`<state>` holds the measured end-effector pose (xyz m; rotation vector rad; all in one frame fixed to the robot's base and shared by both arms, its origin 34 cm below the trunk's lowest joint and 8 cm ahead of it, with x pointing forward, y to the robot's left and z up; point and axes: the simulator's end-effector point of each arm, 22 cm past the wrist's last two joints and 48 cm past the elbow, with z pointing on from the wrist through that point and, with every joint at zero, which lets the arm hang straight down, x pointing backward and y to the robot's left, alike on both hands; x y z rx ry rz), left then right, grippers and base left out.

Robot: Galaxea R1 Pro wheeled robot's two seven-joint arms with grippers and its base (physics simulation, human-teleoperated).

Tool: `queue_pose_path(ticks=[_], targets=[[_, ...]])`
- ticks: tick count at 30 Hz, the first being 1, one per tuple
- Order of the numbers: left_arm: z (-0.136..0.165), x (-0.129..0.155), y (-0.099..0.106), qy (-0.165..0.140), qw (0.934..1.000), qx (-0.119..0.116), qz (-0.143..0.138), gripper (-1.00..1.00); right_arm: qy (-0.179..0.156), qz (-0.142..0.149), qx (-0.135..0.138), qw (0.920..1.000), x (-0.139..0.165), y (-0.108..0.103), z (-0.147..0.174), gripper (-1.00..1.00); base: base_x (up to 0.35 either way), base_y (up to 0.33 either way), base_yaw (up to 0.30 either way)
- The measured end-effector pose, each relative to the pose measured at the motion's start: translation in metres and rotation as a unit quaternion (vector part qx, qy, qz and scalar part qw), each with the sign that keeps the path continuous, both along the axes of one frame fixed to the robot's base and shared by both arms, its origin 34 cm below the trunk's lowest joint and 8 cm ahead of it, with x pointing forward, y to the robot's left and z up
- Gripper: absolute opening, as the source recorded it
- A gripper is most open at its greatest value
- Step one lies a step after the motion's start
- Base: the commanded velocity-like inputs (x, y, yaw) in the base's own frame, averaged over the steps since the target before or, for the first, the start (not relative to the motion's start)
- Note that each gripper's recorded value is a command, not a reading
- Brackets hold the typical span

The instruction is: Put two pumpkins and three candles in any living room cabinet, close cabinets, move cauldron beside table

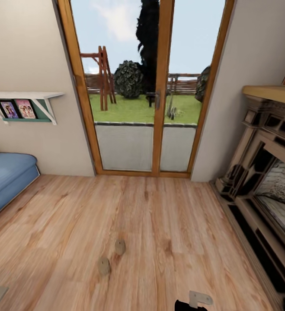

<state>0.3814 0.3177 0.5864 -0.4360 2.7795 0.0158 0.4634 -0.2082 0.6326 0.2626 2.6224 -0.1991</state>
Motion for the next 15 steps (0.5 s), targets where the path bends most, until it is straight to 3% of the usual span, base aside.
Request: queue_pose_path(ticks=[15], targets=[[0.0000, 0.0001, 0.0000, 0.000, 1.0000, 0.000, 0.000, 1.00, 0.000, -0.001, 0.000, 1.0000, -0.0001, -0.0003, -0.0001, 1.00, 0.325, 0.092, 0.001]])
